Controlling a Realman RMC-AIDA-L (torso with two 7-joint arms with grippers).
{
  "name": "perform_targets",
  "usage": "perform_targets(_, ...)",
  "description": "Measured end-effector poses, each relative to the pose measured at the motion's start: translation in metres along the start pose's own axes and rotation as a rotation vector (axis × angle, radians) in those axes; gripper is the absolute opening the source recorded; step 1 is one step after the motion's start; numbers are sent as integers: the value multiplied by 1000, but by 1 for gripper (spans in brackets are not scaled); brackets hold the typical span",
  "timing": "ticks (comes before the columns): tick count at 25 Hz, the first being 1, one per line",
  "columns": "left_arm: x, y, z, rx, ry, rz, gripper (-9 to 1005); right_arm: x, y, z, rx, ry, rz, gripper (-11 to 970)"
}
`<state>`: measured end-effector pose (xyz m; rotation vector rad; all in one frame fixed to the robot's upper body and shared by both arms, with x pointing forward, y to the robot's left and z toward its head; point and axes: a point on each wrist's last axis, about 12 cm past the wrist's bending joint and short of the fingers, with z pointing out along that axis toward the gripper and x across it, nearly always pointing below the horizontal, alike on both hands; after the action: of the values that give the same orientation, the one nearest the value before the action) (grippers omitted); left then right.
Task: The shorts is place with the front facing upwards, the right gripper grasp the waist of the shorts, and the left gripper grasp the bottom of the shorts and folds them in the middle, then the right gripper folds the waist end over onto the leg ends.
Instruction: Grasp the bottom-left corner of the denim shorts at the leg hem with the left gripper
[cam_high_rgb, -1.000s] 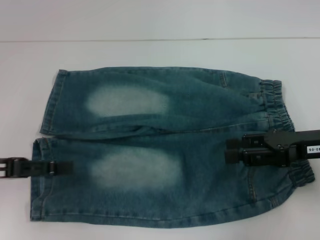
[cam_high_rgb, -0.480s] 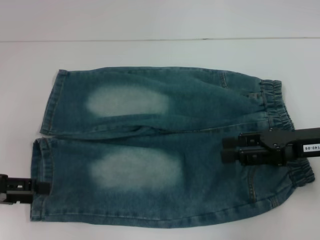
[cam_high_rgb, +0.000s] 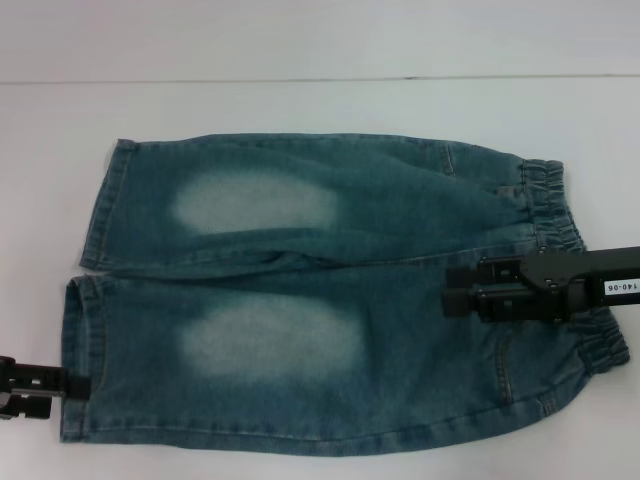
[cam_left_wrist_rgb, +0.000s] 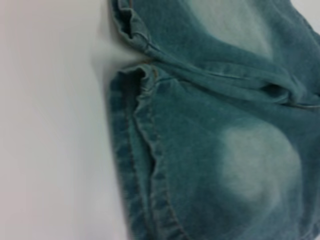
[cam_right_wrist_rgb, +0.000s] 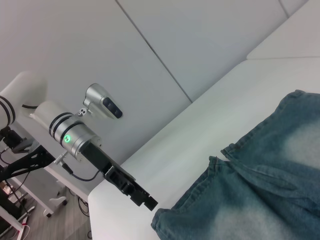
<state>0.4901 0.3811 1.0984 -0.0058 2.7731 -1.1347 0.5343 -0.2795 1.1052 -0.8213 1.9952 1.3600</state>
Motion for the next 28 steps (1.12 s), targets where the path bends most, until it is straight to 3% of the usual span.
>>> perform_targets(8,-3,2,6,-40,39,0,875,-1,-1,0,5,0,1,633)
perform_targets(28,-4,-5,21,-4,83,41,874,-2,-1,2,-1,0,-1,634)
